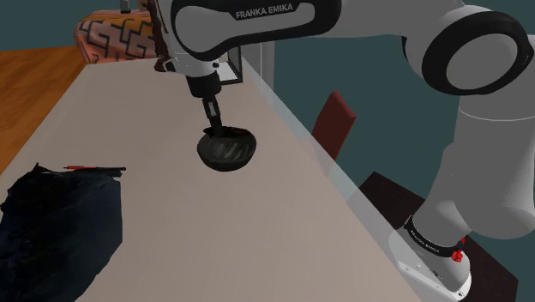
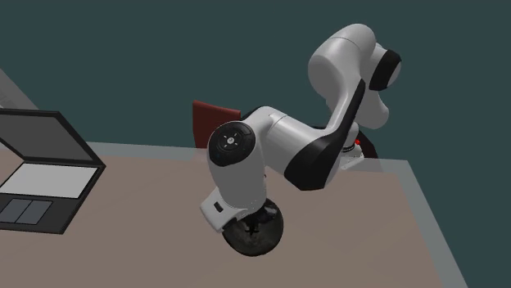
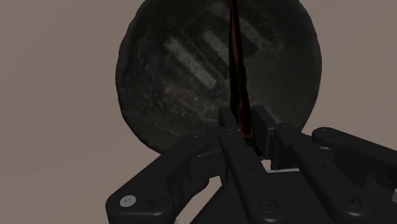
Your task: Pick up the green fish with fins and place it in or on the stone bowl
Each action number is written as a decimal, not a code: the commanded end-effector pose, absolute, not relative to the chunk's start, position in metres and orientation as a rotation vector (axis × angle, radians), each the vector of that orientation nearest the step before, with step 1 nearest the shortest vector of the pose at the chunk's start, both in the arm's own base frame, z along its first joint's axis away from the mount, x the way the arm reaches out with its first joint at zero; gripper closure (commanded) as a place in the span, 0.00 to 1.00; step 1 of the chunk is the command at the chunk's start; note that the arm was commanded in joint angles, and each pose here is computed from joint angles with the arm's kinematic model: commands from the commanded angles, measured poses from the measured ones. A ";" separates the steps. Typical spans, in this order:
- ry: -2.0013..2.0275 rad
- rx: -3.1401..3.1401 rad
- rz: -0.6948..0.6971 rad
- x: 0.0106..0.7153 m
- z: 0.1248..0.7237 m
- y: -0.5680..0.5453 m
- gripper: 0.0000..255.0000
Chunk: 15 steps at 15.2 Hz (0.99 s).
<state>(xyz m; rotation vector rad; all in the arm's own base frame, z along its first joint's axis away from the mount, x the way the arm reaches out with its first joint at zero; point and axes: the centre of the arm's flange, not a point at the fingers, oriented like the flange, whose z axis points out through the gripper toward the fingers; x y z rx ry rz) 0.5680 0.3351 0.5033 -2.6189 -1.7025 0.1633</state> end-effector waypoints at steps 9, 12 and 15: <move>-1.702 -2.619 0.162 0.568 0.479 0.335 1.00; -1.702 -2.619 0.162 0.568 0.479 0.335 0.00; -1.702 -2.619 0.162 0.568 0.479 0.335 0.00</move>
